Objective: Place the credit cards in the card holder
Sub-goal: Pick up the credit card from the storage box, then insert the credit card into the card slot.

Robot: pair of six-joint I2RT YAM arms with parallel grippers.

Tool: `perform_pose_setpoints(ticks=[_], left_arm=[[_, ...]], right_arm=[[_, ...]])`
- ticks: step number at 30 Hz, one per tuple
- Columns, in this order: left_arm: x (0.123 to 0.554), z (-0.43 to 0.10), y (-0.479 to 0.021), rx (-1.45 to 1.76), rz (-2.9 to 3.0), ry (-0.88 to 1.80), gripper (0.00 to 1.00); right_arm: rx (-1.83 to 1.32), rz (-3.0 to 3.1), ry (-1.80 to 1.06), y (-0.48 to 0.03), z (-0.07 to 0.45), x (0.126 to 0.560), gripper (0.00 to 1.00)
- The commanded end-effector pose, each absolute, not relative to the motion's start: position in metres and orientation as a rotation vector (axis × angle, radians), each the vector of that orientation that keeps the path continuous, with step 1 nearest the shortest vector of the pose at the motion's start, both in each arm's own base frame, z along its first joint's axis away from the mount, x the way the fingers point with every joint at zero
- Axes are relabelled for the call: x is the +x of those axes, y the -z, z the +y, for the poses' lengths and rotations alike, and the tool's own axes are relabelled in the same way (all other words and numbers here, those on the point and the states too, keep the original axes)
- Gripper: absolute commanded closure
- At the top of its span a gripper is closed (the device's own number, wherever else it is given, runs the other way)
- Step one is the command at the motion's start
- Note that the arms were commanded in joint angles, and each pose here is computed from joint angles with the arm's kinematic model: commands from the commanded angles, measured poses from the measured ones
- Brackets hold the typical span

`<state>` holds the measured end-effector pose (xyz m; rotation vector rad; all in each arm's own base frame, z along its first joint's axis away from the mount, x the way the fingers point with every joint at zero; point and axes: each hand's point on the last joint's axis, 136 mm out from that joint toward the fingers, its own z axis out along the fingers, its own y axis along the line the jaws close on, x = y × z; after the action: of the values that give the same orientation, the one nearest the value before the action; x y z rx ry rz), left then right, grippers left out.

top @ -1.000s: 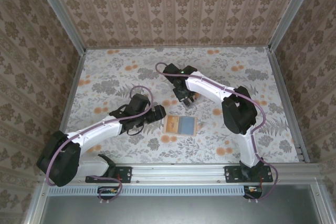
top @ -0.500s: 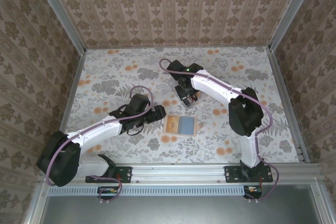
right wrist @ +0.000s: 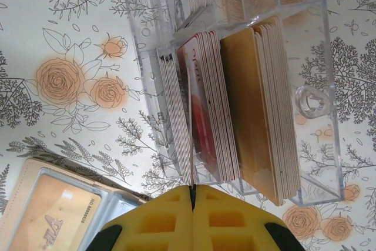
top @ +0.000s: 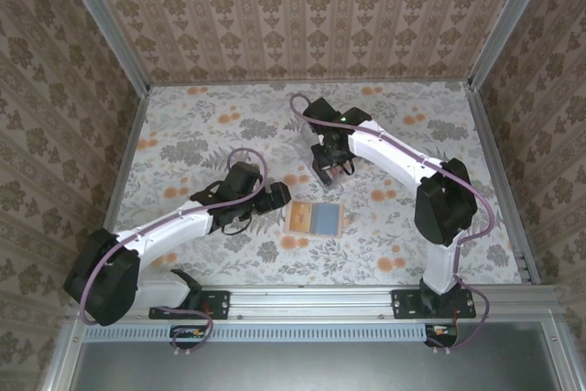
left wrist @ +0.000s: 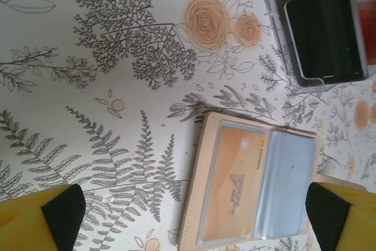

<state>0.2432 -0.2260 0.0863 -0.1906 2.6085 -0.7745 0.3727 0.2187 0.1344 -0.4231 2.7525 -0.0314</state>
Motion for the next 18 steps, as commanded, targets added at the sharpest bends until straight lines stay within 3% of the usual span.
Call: perform_pose_setpoints(ticks=[1, 10, 18], left_arm=[[0.249, -0.233, -0.100, -0.185, 2.585, 0.816, 0.01], [0.258, -0.245, -0.121, -0.170, 2.534, 0.939, 0.02], [0.269, -0.258, -0.144, -0.199, 2.447, 1.181, 0.03]], right_arm=[[-0.376, 2.732, -0.056, -0.149, 0.221, 0.371, 0.97], [-0.242, 2.688, -0.306, -0.177, 0.222, 0.361, 0.98], [-0.027, 2.591, -0.708, -0.204, 0.218, 0.347, 0.98]])
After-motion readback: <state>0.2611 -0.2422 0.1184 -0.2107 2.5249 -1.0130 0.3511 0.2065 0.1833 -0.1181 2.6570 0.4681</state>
